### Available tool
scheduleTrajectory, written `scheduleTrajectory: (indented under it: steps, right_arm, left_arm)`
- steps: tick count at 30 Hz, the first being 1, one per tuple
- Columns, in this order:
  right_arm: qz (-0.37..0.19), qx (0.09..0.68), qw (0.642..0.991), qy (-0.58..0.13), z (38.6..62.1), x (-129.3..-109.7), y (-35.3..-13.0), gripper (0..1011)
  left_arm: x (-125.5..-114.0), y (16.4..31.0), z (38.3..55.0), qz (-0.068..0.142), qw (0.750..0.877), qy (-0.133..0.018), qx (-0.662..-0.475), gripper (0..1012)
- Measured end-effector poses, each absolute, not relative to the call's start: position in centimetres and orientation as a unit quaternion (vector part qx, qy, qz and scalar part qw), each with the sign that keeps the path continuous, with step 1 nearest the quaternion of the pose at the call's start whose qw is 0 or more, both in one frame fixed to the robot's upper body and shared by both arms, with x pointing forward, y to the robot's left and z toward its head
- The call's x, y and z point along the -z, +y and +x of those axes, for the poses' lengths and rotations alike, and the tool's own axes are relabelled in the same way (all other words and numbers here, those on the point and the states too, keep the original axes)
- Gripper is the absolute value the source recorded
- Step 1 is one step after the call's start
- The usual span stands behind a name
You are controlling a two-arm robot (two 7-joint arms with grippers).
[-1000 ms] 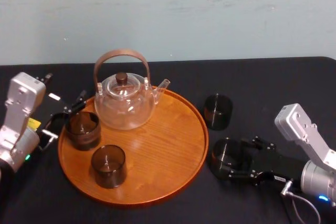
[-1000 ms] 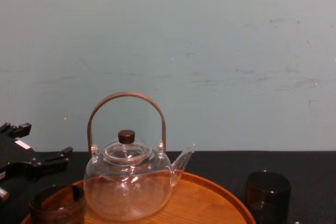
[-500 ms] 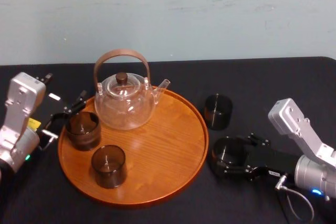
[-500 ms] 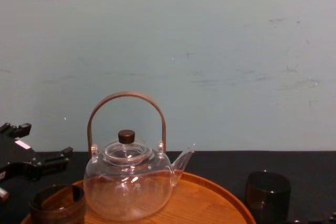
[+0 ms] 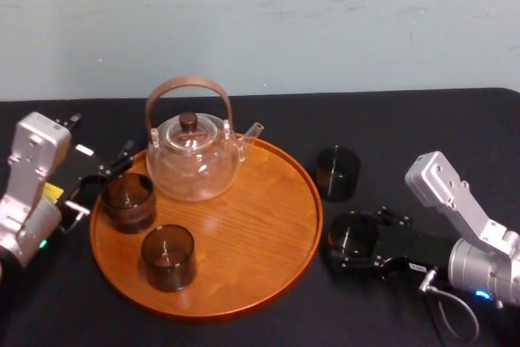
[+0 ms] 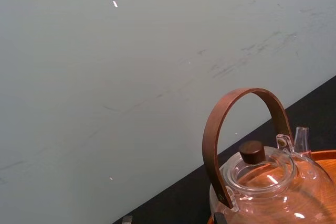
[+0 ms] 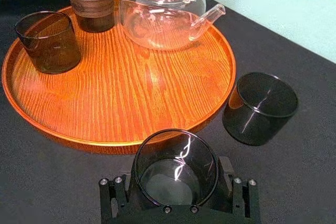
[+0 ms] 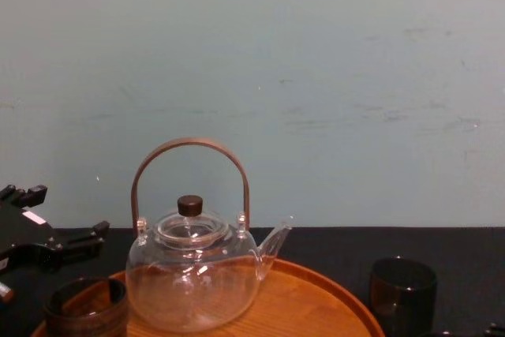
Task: Pick up the glass from the table and place it on the tray.
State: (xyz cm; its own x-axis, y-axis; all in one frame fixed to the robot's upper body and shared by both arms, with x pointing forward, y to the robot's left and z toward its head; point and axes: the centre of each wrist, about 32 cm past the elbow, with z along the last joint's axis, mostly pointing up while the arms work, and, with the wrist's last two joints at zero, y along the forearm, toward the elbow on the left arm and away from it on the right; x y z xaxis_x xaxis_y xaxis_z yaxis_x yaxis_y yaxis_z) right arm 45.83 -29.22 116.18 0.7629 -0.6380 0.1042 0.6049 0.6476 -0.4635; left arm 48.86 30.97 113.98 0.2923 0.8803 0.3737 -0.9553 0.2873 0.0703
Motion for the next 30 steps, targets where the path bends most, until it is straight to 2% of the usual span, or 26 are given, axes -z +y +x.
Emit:
scheduleTrajectory:
  steps: [15,20,30]
  right_arm:
    - [-0.246,0.344,0.906,0.031,45.84,-116.14,-29.15,1002]
    - [-0.245,0.345,0.906,0.031,45.84,-116.15,-29.17,914]
    - [-0.244,0.345,0.906,0.032,45.85,-116.16,-29.19,908]
  left_arm:
    - [-113.98,30.97,48.86,0.141,0.791,-0.132,-0.58,1001]
    - [-113.98,30.97,48.86,0.141,0.791,-0.132,-0.58,1001]
    - [-113.98,30.97,48.86,0.141,0.791,-0.132,-0.58,1001]
